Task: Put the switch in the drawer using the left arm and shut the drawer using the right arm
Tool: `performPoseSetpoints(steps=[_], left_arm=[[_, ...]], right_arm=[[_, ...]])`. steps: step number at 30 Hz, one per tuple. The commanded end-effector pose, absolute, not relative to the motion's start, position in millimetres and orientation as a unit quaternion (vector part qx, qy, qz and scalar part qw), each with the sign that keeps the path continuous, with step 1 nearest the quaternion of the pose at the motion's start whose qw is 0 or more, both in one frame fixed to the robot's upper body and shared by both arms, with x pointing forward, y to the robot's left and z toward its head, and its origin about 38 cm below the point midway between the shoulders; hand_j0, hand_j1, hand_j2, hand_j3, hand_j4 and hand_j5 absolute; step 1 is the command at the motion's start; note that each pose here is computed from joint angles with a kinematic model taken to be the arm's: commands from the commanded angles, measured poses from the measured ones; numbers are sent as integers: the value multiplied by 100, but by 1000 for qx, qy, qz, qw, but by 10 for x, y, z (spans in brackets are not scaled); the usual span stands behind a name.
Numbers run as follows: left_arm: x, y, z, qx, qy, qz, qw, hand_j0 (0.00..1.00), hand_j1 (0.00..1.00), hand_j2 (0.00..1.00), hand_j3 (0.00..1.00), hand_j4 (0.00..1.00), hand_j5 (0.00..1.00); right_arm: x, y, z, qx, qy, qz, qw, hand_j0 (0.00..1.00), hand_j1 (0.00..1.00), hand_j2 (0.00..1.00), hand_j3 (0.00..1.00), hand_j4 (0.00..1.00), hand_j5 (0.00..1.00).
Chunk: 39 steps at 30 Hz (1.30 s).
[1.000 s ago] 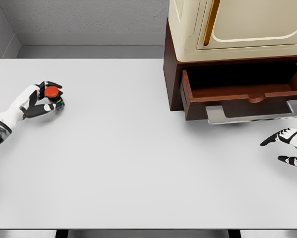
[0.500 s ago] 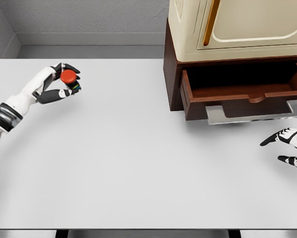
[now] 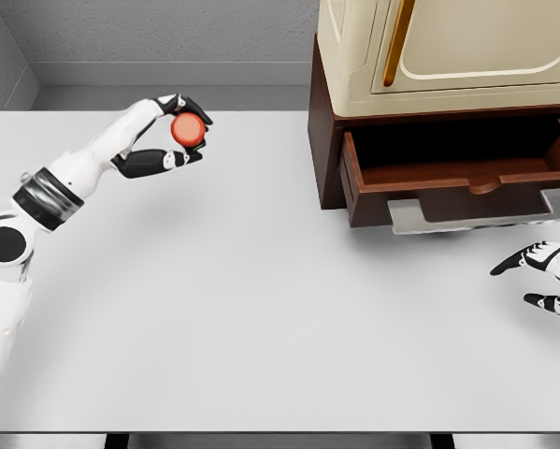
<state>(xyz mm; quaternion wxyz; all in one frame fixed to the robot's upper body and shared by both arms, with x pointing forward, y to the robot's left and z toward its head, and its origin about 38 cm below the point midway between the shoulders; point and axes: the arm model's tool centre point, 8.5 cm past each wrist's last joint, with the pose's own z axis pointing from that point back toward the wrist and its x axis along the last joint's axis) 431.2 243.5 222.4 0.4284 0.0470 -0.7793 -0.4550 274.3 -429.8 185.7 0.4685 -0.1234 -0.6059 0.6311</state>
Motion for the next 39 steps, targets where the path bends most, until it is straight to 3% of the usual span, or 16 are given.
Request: performPoseSetpoints(steps=[1, 21, 39], left_arm=[[4249, 2279, 2350, 51, -790, -459, 403, 43, 43, 43, 43, 43, 43], [3971, 1534, 2665, 106, -806, -498, 302, 43, 43, 43, 43, 43, 43], [3877, 904, 2834, 109, -818, -519, 226, 42, 42, 42, 42, 42, 42]], right_arm=[[2746, -4296, 1867, -123, -608, 629, 469, 68, 68, 68, 68, 68, 68], [2746, -4291, 1869, -122, -608, 629, 469, 67, 67, 67, 67, 67, 67], [2747, -4292, 1872, -122, -608, 630, 468, 67, 67, 67, 67, 67, 67]])
